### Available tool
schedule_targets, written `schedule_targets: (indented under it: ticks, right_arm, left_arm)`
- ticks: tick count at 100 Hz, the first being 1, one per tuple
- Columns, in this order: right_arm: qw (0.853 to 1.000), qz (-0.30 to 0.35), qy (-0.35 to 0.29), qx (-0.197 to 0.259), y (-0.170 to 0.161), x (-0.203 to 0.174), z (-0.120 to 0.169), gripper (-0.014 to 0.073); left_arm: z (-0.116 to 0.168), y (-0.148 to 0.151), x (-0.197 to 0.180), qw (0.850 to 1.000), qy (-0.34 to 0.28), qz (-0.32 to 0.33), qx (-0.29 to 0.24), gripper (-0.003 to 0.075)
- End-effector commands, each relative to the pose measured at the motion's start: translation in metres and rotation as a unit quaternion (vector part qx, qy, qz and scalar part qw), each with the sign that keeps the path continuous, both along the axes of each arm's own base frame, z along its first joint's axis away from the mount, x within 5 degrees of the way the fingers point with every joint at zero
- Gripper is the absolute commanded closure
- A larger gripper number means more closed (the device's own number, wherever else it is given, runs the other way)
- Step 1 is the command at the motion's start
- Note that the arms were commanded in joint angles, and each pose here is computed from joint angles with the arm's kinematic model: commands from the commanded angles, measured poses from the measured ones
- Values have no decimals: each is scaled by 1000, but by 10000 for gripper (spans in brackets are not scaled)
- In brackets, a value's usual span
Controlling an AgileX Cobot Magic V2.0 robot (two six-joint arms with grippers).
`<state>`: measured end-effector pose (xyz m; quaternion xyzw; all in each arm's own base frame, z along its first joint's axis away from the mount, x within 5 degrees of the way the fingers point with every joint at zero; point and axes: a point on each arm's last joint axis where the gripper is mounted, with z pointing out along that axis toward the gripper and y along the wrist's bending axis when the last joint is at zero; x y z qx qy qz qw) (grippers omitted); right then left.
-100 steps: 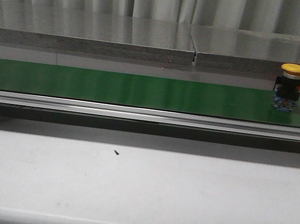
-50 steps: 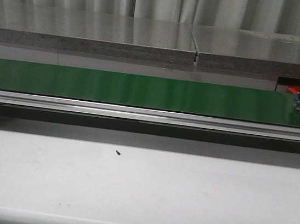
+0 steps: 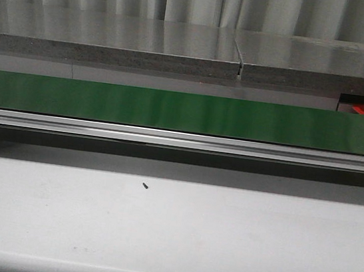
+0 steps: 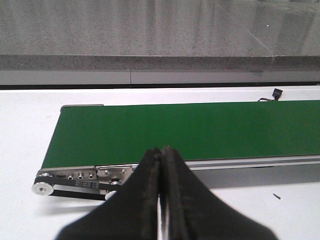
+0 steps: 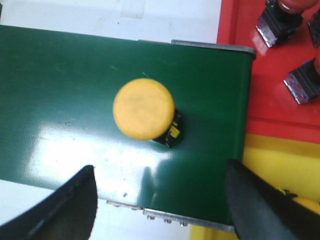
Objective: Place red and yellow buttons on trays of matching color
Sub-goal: 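Grasp the yellow button arriving at the belt's end with the right gripper, then place the yellow button in the yellow tray and release it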
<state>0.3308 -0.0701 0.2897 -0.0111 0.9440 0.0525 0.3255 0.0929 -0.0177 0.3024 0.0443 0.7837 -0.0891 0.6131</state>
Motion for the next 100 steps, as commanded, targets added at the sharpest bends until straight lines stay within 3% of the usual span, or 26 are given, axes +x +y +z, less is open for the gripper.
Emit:
schedule_targets:
  ticks: [1,13,47,56,76,100]
  right_arm:
    - [999,-4,-51,-19,0,7,17,41]
    - [999,-4,-42,-17,-4,19,9,4]
    - [999,-4,-44,-19,-15,57,1,20]
    - [999,-6,-36,-18,-17,61,-6,90]
    - [1000,-22,12,-19,-23,58,-18,378]
    - [999,-38,23,-5,-30,38,4,397]
  left_arm:
    - [14,2,1,999,-41,13,-15,739]
    - [14,2,1,999,-41,13,-15,739]
    - [14,2,1,999,-41,13,-15,739]
    - [14,2,1,999,-41,13,-15,739]
    - [14,2,1,999,-41,13,-15,739]
    - [14,2,1,999,-41,13,-15,739]
